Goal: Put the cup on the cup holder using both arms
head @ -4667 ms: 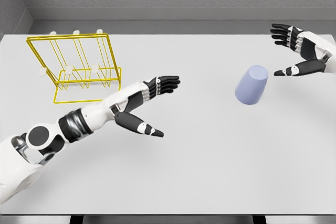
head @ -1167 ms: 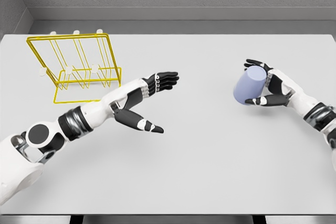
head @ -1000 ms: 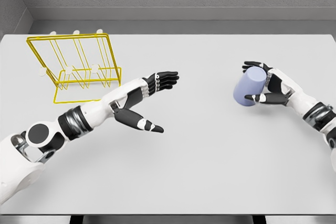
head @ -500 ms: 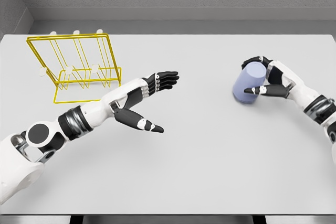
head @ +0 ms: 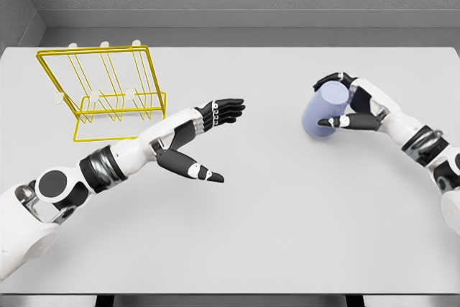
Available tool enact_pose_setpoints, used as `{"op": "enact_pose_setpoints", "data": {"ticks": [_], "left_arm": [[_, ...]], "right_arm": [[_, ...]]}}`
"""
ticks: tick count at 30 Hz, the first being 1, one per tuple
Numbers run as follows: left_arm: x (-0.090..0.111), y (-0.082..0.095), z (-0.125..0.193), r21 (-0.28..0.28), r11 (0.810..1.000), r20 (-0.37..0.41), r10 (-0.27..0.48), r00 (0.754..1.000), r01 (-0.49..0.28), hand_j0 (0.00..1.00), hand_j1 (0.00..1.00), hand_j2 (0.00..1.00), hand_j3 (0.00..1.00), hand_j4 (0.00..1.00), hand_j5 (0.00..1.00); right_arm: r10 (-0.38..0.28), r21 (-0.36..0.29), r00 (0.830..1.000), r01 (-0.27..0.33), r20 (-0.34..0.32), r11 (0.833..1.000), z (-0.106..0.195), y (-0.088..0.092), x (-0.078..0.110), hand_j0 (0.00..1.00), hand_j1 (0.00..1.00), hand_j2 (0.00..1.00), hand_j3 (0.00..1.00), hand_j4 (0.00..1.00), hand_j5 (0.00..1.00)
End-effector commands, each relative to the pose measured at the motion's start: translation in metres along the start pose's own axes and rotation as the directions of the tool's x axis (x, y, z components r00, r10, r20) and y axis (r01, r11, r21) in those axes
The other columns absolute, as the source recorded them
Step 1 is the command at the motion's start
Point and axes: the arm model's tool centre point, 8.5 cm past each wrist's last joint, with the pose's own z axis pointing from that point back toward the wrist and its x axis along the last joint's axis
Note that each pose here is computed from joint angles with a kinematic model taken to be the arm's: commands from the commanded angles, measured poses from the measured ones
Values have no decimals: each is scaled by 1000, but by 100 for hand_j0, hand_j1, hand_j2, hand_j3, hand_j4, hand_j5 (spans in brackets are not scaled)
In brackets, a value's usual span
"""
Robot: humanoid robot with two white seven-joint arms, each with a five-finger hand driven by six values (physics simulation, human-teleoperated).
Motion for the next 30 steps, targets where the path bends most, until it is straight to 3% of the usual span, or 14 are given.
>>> {"op": "enact_pose_setpoints", "data": {"ticks": [1, 9, 14, 18, 22, 30], "left_arm": [[1, 1, 0, 1, 1000, 3, 4, 1000, -4, 100, 100, 100, 100, 100, 100], [0, 0, 0, 1, 1000, 0, 7, 1000, -7, 100, 100, 100, 100, 100, 100], [-1, 0, 1, 1, 1000, -5, 7, 1000, -7, 100, 100, 100, 100, 100, 100], [-3, 1, 6, 5, 1000, -22, 7, 1000, -7, 100, 100, 100, 100, 100, 100], [-3, 13, 25, 39, 999, -52, -12, 999, 14, 100, 100, 100, 100, 100, 100], [-8, 9, 29, 36, 999, -62, 0, 998, 2, 100, 100, 100, 100, 100, 100]], "right_arm": [[-10, 29, 1000, 9, 26, 1000, -10, 12, 4, 46, 46, 46, 46, 46, 46], [-12, 120, 999, 6, 52, 993, -25, 42, 10, 46, 46, 46, 46, 46, 46], [-24, 168, 999, 19, 29, 986, -30, 60, 1, 46, 46, 46, 46, 46, 46], [-34, 187, 999, 26, 43, 982, -40, 74, -1, 46, 46, 46, 46, 46, 46], [-40, 206, 998, 31, 39, 978, -43, 83, -4, 46, 46, 46, 46, 46, 46], [-43, 233, 998, 32, 42, 972, -51, 98, -7, 46, 46, 46, 46, 46, 46]]}}
